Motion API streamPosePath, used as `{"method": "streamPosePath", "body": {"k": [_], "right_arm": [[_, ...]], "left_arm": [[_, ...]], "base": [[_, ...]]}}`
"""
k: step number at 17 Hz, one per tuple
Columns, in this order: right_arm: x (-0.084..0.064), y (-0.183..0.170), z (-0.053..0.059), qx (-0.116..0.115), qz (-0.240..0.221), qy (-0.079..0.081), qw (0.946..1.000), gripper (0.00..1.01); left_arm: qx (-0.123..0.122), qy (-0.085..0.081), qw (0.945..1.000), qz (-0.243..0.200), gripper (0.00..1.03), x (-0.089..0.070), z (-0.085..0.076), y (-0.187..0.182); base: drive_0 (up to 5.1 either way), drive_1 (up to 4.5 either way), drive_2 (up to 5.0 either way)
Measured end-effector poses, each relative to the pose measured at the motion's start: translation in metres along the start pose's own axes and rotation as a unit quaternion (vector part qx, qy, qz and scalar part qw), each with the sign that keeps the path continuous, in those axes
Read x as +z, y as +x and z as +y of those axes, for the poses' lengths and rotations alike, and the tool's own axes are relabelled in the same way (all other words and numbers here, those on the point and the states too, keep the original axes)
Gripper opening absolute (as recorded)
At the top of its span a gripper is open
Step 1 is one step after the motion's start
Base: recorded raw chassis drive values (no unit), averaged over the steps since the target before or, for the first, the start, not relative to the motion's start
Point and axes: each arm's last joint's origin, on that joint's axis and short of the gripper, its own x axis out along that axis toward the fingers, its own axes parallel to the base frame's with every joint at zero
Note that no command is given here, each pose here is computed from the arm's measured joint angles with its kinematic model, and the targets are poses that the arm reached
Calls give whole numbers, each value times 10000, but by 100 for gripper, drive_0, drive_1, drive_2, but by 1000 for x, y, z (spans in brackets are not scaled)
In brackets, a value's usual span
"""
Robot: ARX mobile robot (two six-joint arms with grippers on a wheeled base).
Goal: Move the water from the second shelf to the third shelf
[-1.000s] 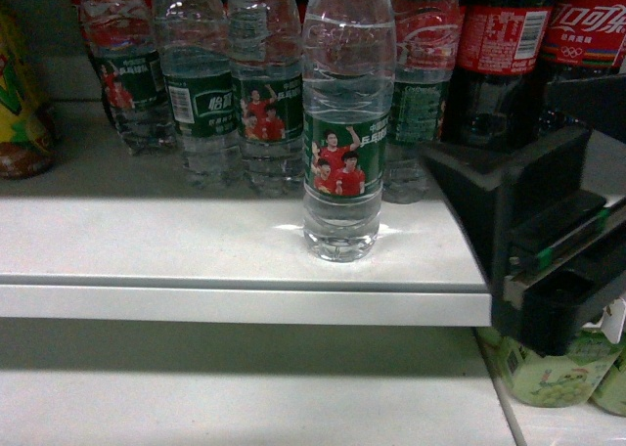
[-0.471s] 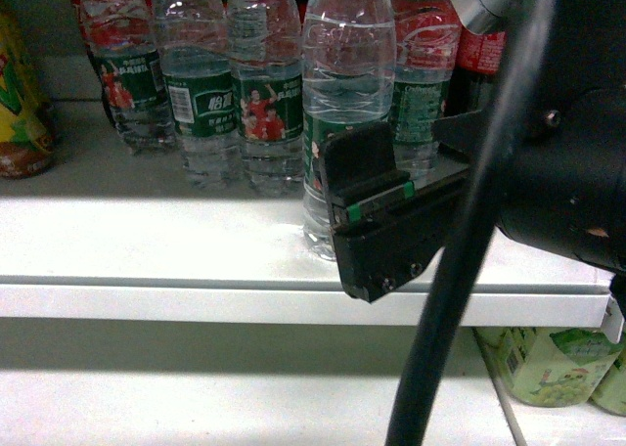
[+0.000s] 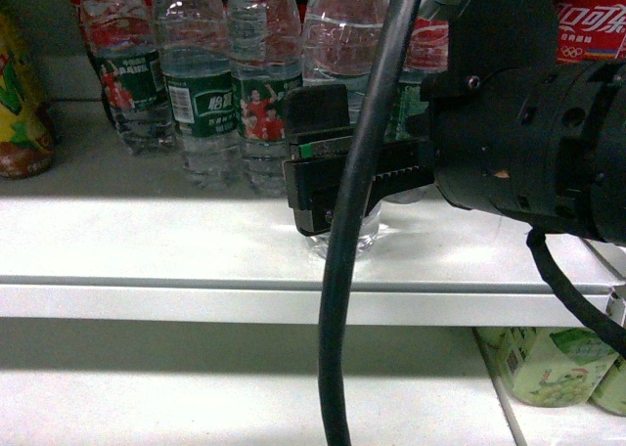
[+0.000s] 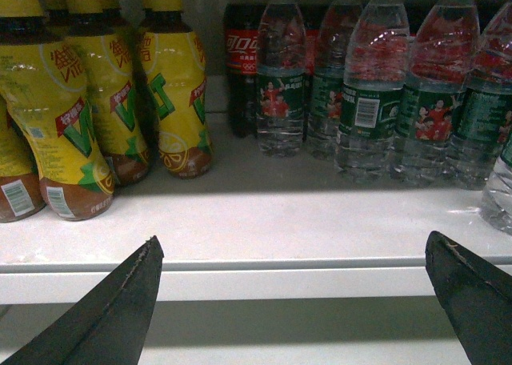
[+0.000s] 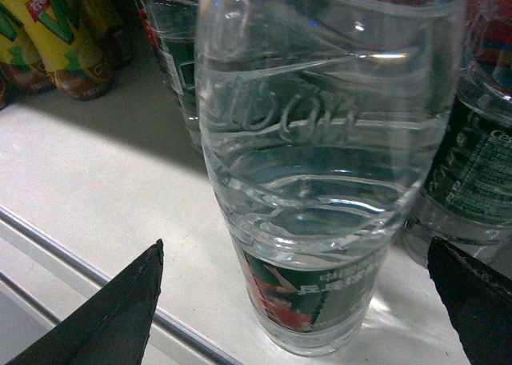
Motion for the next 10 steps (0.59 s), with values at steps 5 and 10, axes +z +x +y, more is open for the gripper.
{"method": "streamPosePath", "body": {"k": [5,10], "right_arm": [[4,13,6,42,-19,49,10000,98],[0,29,5,-237,-335,428,9982,98]], "left_arm": [[0,0,10000,-2,98,0,0,0],[0,0,10000,-2,98,0,0,0]], "base": [[0,0,0],[0,0,0]]}}
